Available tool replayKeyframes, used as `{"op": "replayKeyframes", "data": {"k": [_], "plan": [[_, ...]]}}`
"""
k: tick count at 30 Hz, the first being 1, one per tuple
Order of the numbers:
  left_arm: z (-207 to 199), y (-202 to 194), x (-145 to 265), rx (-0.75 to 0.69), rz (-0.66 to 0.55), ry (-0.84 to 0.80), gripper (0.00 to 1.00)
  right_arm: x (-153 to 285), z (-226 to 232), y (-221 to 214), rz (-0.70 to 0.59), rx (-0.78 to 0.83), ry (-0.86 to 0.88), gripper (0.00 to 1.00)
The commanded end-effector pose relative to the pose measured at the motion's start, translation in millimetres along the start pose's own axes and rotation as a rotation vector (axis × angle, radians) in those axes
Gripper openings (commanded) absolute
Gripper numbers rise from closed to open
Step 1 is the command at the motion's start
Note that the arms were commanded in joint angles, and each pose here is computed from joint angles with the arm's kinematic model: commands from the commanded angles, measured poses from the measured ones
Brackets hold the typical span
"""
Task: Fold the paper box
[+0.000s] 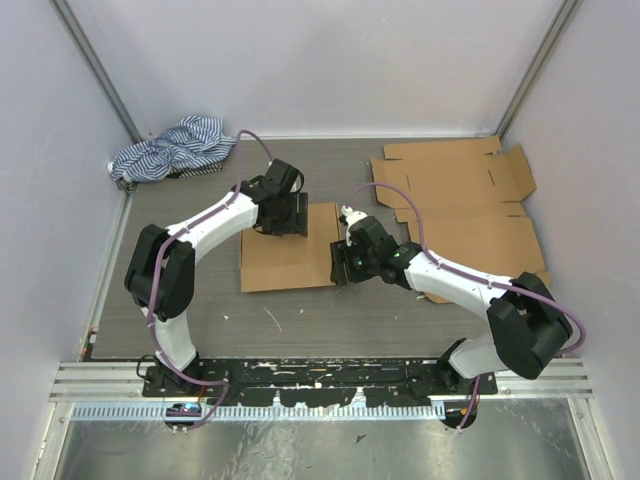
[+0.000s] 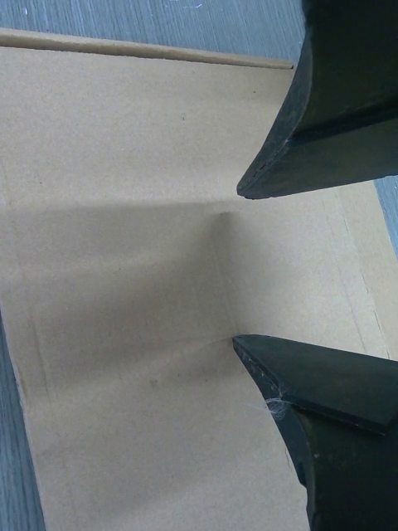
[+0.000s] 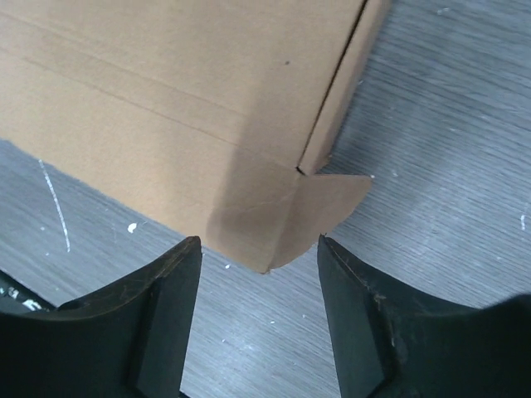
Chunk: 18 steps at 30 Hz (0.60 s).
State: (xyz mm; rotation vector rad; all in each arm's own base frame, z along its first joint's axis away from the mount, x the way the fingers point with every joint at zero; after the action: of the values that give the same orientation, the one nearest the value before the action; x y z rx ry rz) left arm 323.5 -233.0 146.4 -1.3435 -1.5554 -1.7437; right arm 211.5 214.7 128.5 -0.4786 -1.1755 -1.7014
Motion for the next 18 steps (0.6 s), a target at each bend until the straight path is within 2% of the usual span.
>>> {"op": "replayKeyframes", "data": {"k": [1,8,18], "plan": [[-2,4,-2,-0.014,0.012,-0.002,0.73,-2,2,14,-0.078,-0.005,-0.037,0.64],[-2,5,-8,-0.019,0.034,-0.004,0.73,-11,13,8,-0.015,0.005,0.076,0.61],[-1,0,-8,-0.027,0.05,-0.003,0.73,-3,27,9,0.005,0.002,0.177,0.56]]}}
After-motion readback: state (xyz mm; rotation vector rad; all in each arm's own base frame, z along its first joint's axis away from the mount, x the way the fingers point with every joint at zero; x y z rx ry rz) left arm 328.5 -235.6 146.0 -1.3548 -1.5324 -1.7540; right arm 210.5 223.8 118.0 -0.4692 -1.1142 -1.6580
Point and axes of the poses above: each gripper's point midway between its finger pads, its own x axis back along the fingers, its own z axis along the line the jaws close on, y = z × x, the point moved 7 cm from there along x, back along the fingers, and after that the axes turned 15 degrees about -x, right-handed, at the moved point
